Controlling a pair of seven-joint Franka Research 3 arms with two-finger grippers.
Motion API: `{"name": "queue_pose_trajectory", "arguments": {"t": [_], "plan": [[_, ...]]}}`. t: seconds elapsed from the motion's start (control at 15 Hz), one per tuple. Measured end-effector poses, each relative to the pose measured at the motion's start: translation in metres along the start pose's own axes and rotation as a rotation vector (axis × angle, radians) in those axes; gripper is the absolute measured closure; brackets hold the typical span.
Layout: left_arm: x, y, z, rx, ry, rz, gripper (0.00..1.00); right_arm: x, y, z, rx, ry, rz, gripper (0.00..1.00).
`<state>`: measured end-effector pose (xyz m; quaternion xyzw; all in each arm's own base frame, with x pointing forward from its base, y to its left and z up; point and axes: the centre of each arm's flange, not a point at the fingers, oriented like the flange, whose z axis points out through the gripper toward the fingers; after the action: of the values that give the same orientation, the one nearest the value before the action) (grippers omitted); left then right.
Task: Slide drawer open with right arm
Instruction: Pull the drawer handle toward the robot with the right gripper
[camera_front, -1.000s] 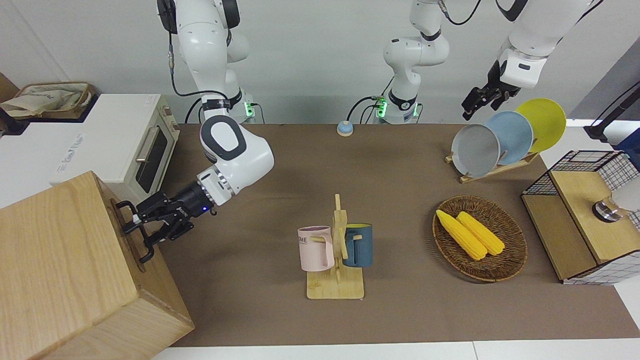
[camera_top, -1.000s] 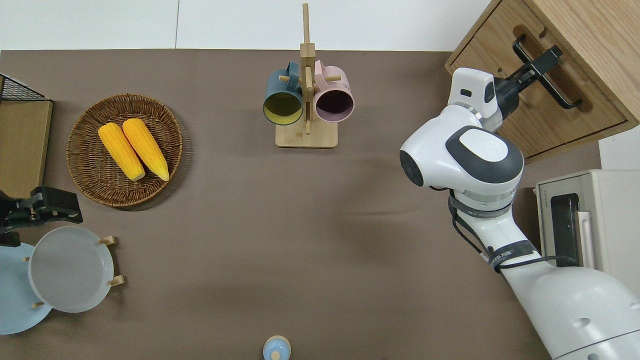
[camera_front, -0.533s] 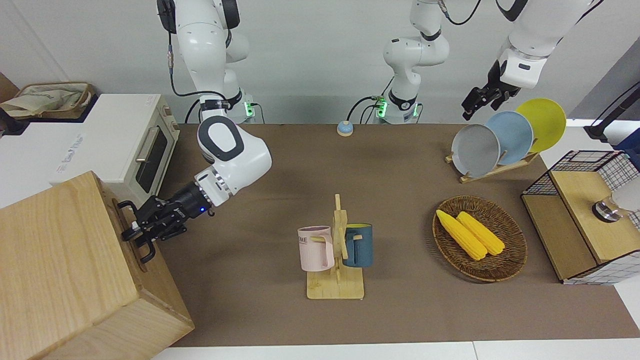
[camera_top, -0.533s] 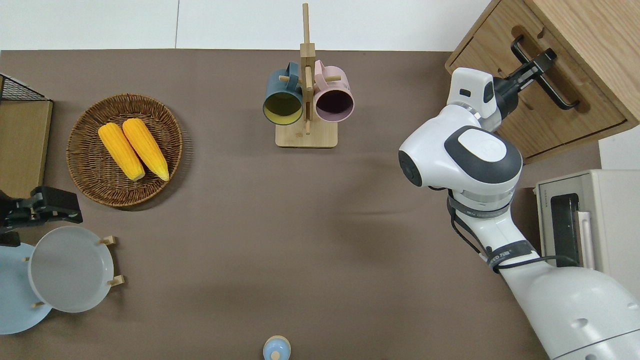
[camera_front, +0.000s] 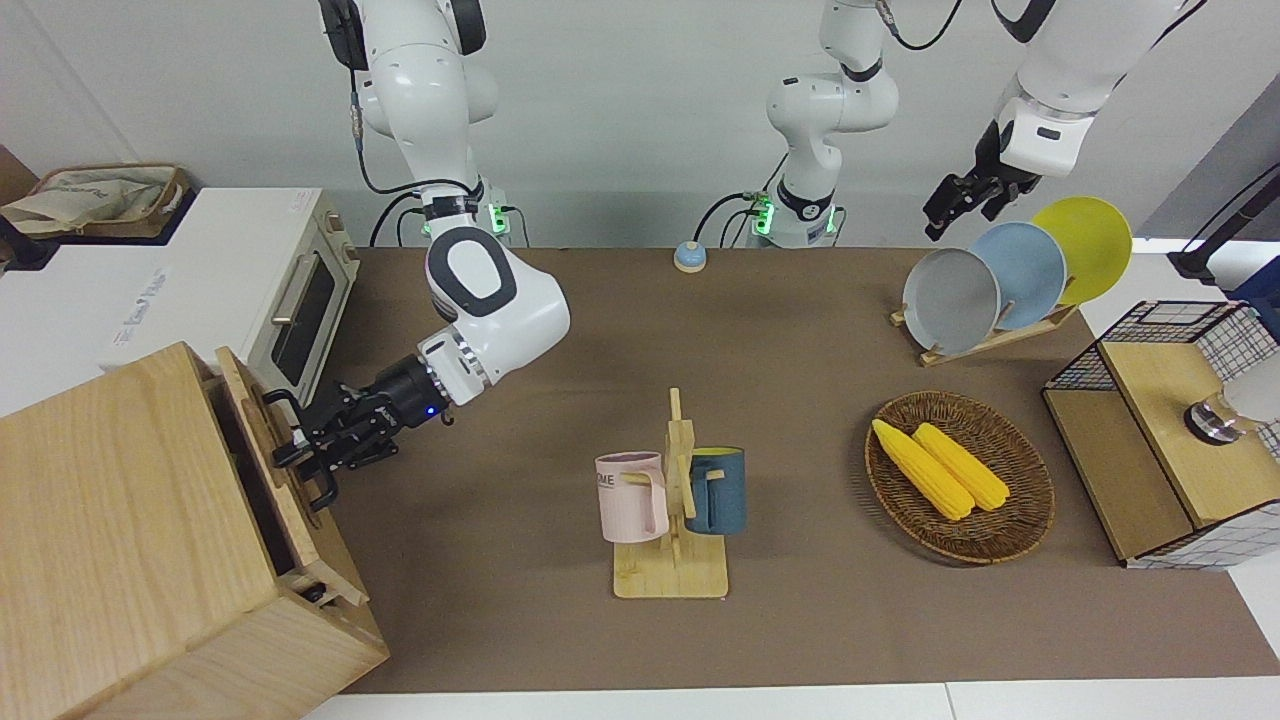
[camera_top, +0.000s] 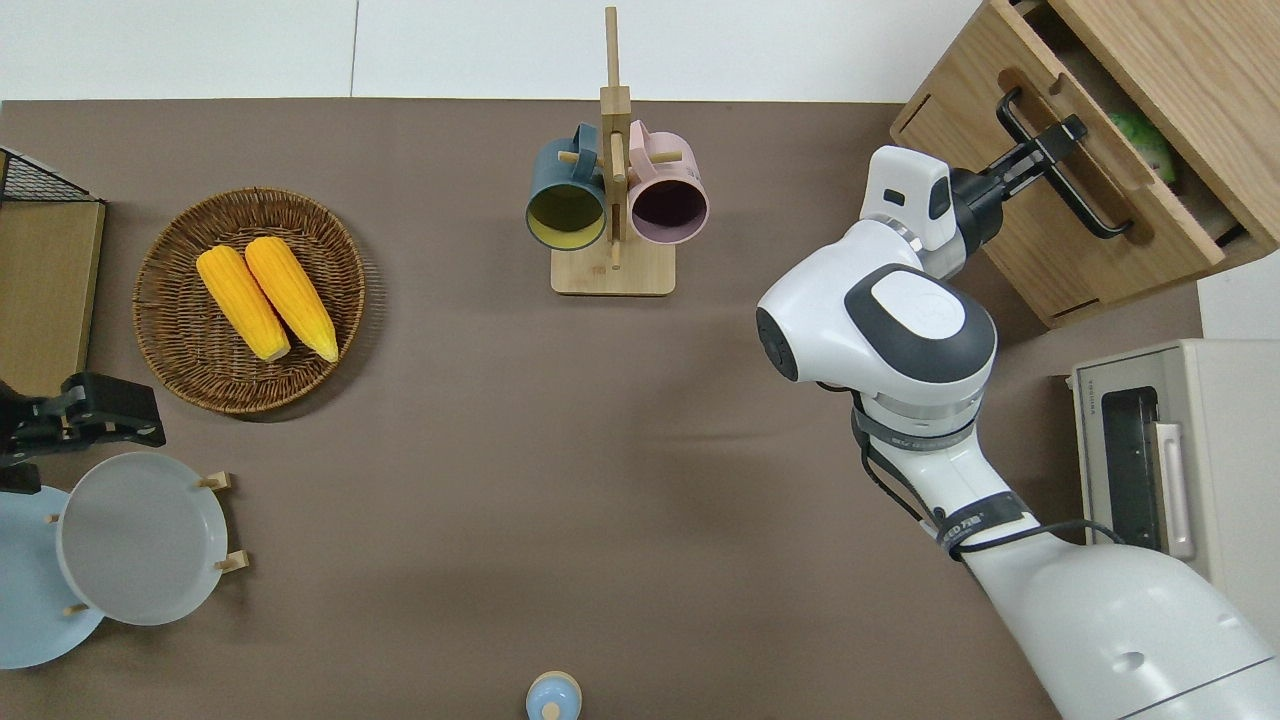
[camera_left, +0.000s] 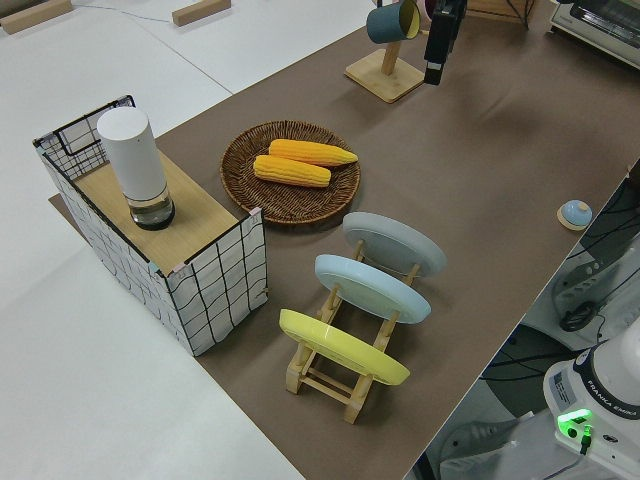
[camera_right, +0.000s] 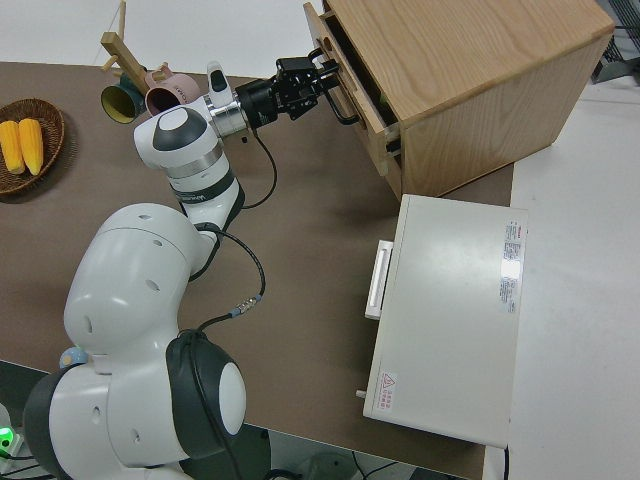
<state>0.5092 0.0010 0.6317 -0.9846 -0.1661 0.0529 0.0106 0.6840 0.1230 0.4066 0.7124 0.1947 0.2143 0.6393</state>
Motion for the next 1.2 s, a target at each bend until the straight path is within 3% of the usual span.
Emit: {"name": "queue_pose_trajectory", "arguments": {"t": [0.73,1.2], "plan": [[0.0,0.0,0.0,0.0,0.0,0.0,0.0,0.013,-0.006,-0.094,0.021,-0.081,0.0,0.61],[0.0,0.0,0.0,0.0,0.0,0.0,0.0,0.015,-0.01,-0.15,0.03,-0.097,-0.008,0.61]]}}
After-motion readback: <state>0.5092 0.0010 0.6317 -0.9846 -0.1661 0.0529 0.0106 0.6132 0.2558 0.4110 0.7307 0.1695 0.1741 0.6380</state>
